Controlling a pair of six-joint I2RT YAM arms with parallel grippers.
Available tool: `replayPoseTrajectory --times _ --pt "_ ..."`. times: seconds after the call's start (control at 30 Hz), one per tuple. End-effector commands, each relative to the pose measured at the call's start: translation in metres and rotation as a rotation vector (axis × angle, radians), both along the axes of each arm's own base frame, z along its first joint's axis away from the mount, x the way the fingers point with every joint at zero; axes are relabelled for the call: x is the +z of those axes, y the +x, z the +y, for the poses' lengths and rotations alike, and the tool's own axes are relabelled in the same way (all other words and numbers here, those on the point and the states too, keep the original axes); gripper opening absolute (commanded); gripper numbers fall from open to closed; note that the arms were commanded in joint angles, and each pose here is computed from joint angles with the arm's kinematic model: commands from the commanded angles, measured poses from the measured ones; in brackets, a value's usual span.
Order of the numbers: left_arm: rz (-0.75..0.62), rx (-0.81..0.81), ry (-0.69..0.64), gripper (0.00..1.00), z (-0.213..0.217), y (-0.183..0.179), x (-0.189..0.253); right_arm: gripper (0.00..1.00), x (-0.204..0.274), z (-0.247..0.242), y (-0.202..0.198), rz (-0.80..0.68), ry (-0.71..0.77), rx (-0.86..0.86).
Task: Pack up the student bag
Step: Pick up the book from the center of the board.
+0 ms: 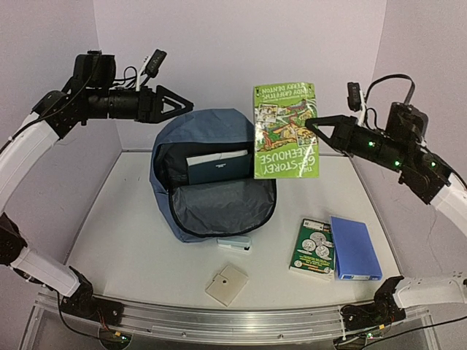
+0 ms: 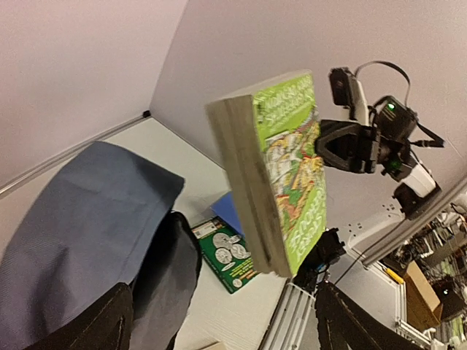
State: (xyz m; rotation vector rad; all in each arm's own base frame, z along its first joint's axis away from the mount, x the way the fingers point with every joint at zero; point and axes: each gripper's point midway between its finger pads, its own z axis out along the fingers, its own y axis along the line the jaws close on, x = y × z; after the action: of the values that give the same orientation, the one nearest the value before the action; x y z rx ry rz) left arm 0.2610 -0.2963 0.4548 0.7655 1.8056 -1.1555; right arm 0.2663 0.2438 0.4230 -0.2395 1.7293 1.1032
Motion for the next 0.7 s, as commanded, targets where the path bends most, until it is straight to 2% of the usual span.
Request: replayPoseTrajectory --times 0.0,0.13,0.27,0.47,0.53,0.67 --pt "-0.029 -0.102 -0.097 0.87 -0.024 -0.012 0.028 0.00 0.094 0.039 -0.022 -0.290 0.188 0.181" --pt "-0.001 -0.170 -0.143 0.92 -0.035 -0.017 0.029 0.00 0.105 0.075 -0.029 -0.345 0.240 0.276" --pt "0.015 -0.152 -0.129 0.94 -0.037 -0.011 0.019 0.00 0.110 0.095 -0.033 -0.364 0.289 0.342" --pt "0.056 -0.151 -0.110 0.93 -0.039 -0.009 0.003 0.00 0.109 0.107 -0.030 -0.373 0.314 0.364" --pt "0.059 -0.170 -0.112 0.80 -0.039 -0.013 0.000 0.00 0.107 0.104 -0.026 -0.373 0.312 0.332" --pt "0.042 -0.218 -0.149 0.41 -0.038 -0.024 0.000 0.00 0.098 0.099 -0.013 -0.347 0.303 0.249"
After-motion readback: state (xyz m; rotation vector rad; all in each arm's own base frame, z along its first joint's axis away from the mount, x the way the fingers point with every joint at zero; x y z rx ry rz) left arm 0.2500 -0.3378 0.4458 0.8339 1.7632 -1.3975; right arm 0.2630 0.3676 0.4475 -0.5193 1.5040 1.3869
